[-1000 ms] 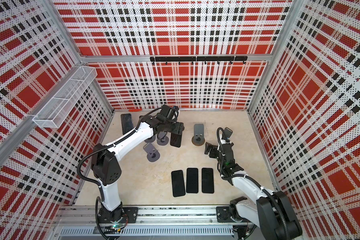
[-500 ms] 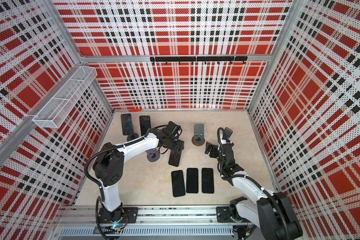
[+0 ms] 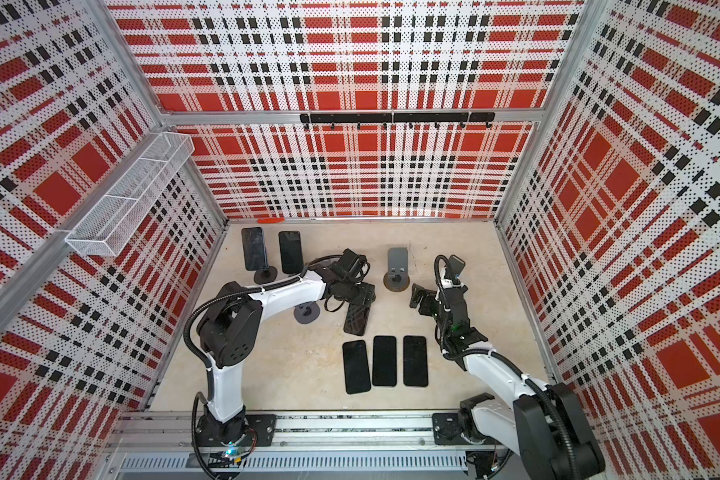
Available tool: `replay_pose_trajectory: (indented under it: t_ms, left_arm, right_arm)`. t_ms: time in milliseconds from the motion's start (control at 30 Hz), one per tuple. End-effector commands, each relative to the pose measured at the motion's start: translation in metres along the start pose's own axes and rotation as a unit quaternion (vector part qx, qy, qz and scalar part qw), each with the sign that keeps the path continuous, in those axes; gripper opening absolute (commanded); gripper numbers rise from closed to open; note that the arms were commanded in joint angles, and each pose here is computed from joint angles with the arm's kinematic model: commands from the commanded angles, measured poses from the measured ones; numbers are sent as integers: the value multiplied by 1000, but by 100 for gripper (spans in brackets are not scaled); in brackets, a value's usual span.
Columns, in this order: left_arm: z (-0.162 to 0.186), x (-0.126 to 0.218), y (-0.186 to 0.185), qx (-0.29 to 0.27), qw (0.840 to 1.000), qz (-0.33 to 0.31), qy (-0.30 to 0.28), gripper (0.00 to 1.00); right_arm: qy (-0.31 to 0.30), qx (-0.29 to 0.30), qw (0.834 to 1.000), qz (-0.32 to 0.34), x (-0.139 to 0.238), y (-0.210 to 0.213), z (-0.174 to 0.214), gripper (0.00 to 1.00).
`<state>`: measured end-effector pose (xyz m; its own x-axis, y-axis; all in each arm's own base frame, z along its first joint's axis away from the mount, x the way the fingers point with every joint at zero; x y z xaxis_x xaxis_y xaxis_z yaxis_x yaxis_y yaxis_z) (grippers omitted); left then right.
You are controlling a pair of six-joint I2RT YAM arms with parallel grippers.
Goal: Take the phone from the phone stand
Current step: 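Lower the held black phone flat beyond the lying row with the left gripper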
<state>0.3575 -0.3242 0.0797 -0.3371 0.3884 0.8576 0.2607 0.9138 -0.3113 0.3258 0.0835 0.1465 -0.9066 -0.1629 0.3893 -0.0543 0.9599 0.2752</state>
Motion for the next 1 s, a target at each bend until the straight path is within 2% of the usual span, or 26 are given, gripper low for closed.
replay_pose_trajectory:
  t_ms: [0,200,467,967]
  left_arm:
    - [7,-14,-11,8,1000,19,1,59]
    - [13,-21,-2,11,1000,-14,-3,60]
    - [7,-21,19,21,995,-88,-43,62]
    - [17,-43,24,58,994,-84,-49,64]
  right_arm:
    - [-1,-1,1000,-6,0,3,-1,100]
    - [-4,-2,1000,-9,1,4,-3,100]
    - [-5,-4,1000,-12,2,5,-3,100]
    - [-8,-5,1000,-15,4,6,-5,100]
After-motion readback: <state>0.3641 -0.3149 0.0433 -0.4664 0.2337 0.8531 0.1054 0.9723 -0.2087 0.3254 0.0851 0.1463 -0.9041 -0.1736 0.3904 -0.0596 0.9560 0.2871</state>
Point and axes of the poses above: each gripper's point midway between its finger pads, its own x axis back along the fingers, its own y axis along the line the jaws close on, z = x × y, the point moved 2 cm from there along x, back along the fingers, and after that the axes turned 5 degrees about x, right-handed, at the moved point
